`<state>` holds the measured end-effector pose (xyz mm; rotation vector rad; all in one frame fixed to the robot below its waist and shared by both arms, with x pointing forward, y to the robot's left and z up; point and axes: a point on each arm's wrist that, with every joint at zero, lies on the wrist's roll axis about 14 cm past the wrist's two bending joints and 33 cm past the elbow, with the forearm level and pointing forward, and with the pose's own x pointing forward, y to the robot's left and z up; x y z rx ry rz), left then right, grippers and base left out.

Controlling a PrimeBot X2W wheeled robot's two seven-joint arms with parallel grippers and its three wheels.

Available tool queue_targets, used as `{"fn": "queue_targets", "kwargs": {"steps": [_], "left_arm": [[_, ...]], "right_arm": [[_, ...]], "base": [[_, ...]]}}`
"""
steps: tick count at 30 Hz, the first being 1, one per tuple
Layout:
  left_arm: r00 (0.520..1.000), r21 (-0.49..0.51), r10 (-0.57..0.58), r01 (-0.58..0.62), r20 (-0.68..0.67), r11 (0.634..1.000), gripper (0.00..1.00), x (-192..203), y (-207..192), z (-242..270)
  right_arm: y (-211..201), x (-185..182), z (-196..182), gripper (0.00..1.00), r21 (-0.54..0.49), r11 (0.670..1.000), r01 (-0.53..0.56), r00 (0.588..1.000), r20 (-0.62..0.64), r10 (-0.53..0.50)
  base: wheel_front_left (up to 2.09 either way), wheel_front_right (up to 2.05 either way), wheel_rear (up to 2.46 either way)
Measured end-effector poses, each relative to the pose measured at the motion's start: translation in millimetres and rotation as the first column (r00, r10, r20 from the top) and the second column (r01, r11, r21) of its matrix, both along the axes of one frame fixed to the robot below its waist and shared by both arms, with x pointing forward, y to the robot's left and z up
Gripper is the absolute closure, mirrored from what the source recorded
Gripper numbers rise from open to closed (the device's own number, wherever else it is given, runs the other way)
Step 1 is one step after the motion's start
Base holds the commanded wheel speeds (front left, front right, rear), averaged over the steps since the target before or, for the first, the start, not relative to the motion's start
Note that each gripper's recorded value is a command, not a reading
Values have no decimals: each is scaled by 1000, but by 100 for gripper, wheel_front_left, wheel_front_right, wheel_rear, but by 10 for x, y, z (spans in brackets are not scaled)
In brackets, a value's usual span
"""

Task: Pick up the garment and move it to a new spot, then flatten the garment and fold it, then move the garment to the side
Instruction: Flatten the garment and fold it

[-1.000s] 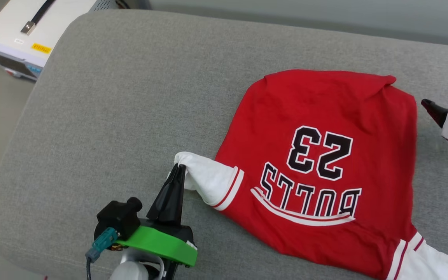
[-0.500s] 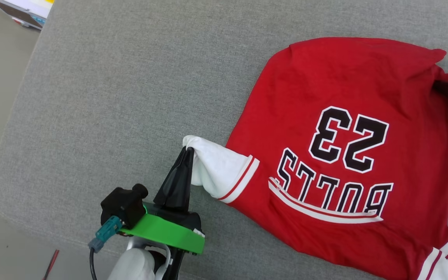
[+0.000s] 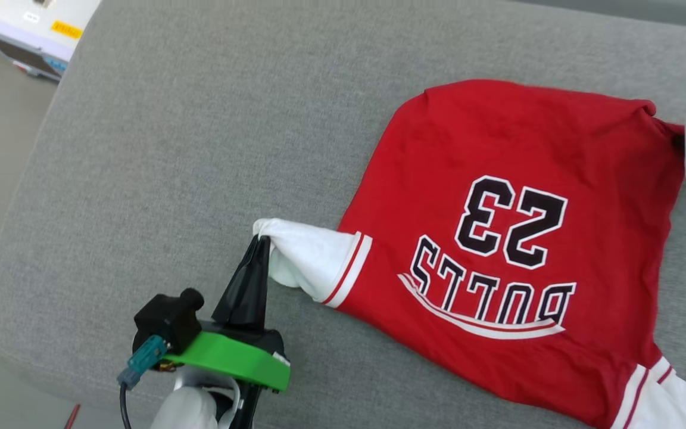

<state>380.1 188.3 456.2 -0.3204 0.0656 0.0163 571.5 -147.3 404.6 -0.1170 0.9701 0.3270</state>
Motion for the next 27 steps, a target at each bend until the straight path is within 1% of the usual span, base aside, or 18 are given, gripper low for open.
{"fn": "queue_targets", "kwargs": {"steps": [3, 6, 9, 13, 15, 16, 18, 23, 27], "left_arm": [[1000, 2, 2, -2, 3, 1000, 100, -86, 15, 24], [1000, 8, -3, 3, 12, 1000, 100, -175, 23, 63], [1000, 7, -6, 6, 16, 1000, 100, -253, 6, 89], [1000, 6, -17, 17, 5, 1000, 100, -363, -21, 96], [1000, 10, -28, 28, -4, 1000, 100, -409, -33, 94], [999, 11, -48, 48, -14, 999, 100, -437, -75, 96], [998, 13, -66, 66, -19, 998, 100, -441, -113, 100], [993, 17, -113, 114, -34, 993, 100, -443, -213, 96], [990, 14, -137, 137, -40, 990, 100, -435, -283, 100]], "right_arm": [[-157, 25, 321, 100, -19, 1000, 4, 996, 93, -3], [-376, -79, 548, 100, -32, 999, 25, 988, 152, -20], [-573, -285, 594, 100, -38, 998, 50, 985, 166, -43], [-827, -705, 523, 100, -17, 995, 97, 984, 150, -93], [-980, -978, 428, 100, -4, 991, 135, 982, 132, -133], [-1209, -1405, 250, 100, 13, 979, 204, 974, 97, -205], [-1320, -1702, 113, 100, 32, 966, 257, 964, 65, -258], [-1445, -2478, -241, 100, 72, 918, 390, 921, -20, -389], [-1382, -2988, -422, 100, 103, 875, 473, 881, -73, -468]], "base": [[0, 0, 0], [0, 0, 0], [0, 0, 0], [0, 0, 0], [0, 0, 0], [0, 0, 0], [0, 0, 0], [0, 0, 0], [0, 0, 0]]}}
